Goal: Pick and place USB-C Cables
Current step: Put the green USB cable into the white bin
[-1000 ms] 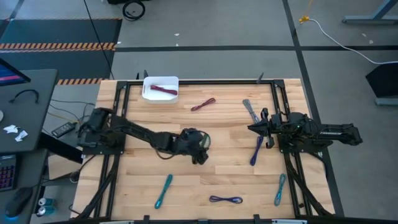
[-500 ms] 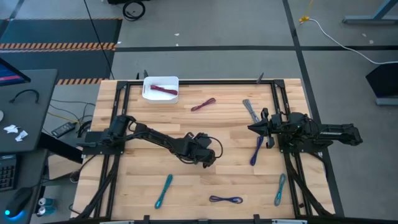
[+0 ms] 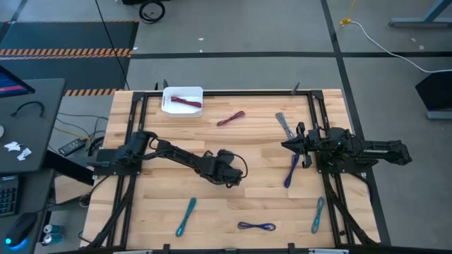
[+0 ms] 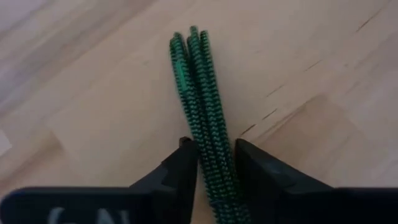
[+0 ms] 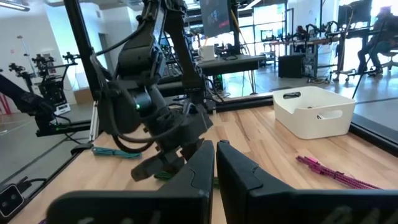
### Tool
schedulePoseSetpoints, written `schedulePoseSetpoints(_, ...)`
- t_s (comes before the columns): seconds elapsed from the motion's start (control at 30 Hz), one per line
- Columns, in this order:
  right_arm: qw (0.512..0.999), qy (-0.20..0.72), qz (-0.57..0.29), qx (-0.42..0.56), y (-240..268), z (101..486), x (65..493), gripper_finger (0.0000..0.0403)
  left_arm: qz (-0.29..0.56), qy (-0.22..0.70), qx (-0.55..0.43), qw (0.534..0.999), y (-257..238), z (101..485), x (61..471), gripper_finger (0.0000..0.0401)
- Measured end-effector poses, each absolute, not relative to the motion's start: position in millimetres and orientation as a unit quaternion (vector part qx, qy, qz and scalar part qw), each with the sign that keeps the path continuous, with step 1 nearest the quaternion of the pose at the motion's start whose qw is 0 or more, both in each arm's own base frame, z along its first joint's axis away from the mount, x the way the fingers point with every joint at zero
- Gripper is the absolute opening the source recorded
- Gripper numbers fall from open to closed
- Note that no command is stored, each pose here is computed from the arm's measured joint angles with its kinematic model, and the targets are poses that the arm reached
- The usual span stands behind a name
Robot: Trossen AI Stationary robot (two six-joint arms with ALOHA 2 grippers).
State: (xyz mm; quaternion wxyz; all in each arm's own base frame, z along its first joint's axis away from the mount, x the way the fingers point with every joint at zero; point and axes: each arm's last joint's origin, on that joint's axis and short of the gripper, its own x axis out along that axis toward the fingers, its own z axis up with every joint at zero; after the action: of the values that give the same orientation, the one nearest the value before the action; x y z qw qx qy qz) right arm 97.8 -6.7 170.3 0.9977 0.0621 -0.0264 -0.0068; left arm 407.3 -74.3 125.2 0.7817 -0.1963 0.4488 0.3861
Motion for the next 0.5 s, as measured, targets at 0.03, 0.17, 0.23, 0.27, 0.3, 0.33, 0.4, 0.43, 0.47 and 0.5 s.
schedulePoseSetpoints(0.03, 0.998, -0.026, -0.007, 0.062, -6.7, 170.3, 97.8, 0.0023, 0.388, 0.450, -0.193, 0.781, -74.8, 123.8, 407.2, 0.0100)
schedulePoseSetpoints(0.17, 0.998, -0.028, -0.007, 0.062, -6.6, 170.7, 97.8, 0.0023, 0.373, 0.467, -0.187, 0.779, -75.7, 123.1, 406.5, 0.0061)
schedulePoseSetpoints(0.23, 0.998, -0.032, -0.006, 0.062, -6.7, 171.5, 97.7, 0.0023, 0.360, 0.478, -0.177, 0.781, -75.8, 125.5, 405.7, 0.0037)
schedulePoseSetpoints(0.27, 0.998, -0.032, -0.006, 0.062, -6.6, 171.4, 97.8, 0.0023, 0.351, 0.490, -0.170, 0.779, -75.9, 127.4, 403.7, 0.0025)
schedulePoseSetpoints(0.3, 0.998, -0.033, -0.006, 0.062, -6.6, 171.5, 97.7, 0.0023, 0.342, 0.503, -0.161, 0.777, -75.9, 128.4, 402.2, 0.0020)
schedulePoseSetpoints(0.33, 0.998, -0.034, -0.006, 0.061, -6.6, 171.8, 97.7, 0.0023, 0.334, 0.512, -0.152, 0.777, -75.6, 131.4, 400.5, 0.0020)
schedulePoseSetpoints(0.4, 0.998, -0.033, -0.006, 0.062, -6.6, 171.6, 97.7, 0.0023, 0.323, 0.552, -0.120, 0.759, -74.1, 137.9, 389.8, 0.0020)
schedulePoseSetpoints(0.43, 0.998, -0.034, -0.006, 0.062, -6.7, 171.7, 97.7, 0.0023, 0.318, 0.568, -0.104, 0.752, -72.1, 142.8, 384.9, 0.0020)
schedulePoseSetpoints(0.47, 0.997, -0.035, -0.006, 0.061, -6.6, 171.9, 97.7, 0.0023, 0.311, 0.580, -0.091, 0.747, -68.8, 149.2, 381.4, 0.0020)
schedulePoseSetpoints(0.5, 0.997, -0.037, -0.006, 0.061, -6.6, 172.4, 97.7, 0.0023, 0.305, 0.592, -0.077, 0.742, -64.6, 159.0, 376.4, 0.0020)
